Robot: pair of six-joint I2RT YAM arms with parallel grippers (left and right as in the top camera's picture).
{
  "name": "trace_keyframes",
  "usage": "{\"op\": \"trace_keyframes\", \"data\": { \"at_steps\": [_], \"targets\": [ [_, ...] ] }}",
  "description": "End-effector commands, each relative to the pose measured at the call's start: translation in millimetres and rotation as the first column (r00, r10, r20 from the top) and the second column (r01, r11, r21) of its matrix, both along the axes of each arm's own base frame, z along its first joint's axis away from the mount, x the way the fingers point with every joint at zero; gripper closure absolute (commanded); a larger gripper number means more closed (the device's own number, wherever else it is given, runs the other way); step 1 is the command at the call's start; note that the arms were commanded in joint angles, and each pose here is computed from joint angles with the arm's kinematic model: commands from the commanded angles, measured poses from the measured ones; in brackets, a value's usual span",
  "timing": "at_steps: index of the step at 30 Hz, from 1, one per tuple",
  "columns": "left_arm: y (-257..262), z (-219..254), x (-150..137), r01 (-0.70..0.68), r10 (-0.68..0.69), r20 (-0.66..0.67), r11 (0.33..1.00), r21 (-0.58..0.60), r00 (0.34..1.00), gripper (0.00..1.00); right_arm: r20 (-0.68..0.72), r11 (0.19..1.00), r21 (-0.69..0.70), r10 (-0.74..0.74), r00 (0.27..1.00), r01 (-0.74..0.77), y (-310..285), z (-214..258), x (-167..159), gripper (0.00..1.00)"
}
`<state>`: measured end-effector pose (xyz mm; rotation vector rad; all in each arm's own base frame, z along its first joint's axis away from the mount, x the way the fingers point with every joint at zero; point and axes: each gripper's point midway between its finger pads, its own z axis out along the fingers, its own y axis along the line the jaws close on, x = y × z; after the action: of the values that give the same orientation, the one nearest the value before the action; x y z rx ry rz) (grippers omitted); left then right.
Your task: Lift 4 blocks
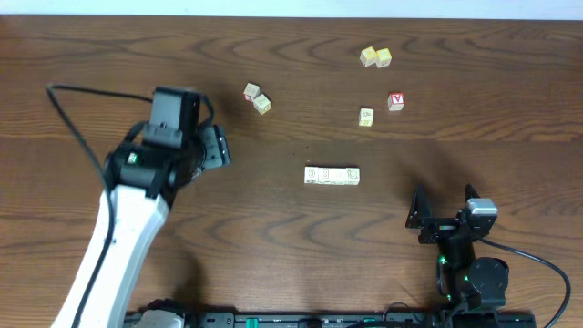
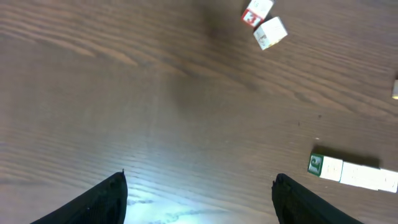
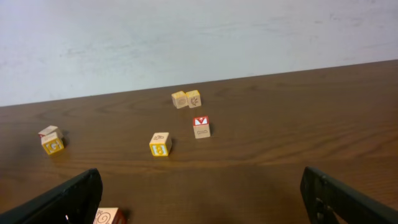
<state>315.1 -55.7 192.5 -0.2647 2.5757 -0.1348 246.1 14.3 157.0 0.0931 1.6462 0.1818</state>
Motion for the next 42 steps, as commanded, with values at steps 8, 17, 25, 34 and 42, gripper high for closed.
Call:
{"op": "trace_keyframes", "data": {
  "at_steps": [8, 17, 25, 34, 42],
  "targets": [
    [-6, 23, -48, 0.279, -0.293, 0.472, 0.955, 0.101, 0.831, 0.25, 0.0, 1.0, -0.011, 0.013, 1.0, -0.013, 3, -1, 0, 0.01],
    [16, 15, -85, 0.196, -0.225, 0.716, 0.973, 0.124, 0.661, 0.25, 0.0, 1.0, -0.011, 0.013, 1.0, -0.013, 3, -1, 0, 0.01],
    [20, 14, -84, 0.168, -0.221, 0.836, 0.973, 0.157, 0.502, 0.25, 0.0, 1.0, -0.012, 0.013, 1.0, -0.013, 3, -1, 0, 0.01],
    [15, 14, -76, 0.175, -0.275, 0.891, 0.959, 0.225, 0.361, 0.25, 0.0, 1.0, -0.012, 0.013, 1.0, -0.013, 3, -1, 0, 0.01],
    [14, -14, -74, 0.2, -0.272, 0.845, 0.959, 0.2, 0.46, 0.25, 0.0, 1.0, -0.012, 0.013, 1.0, -0.013, 3, -1, 0, 0.01]
  ]
}}
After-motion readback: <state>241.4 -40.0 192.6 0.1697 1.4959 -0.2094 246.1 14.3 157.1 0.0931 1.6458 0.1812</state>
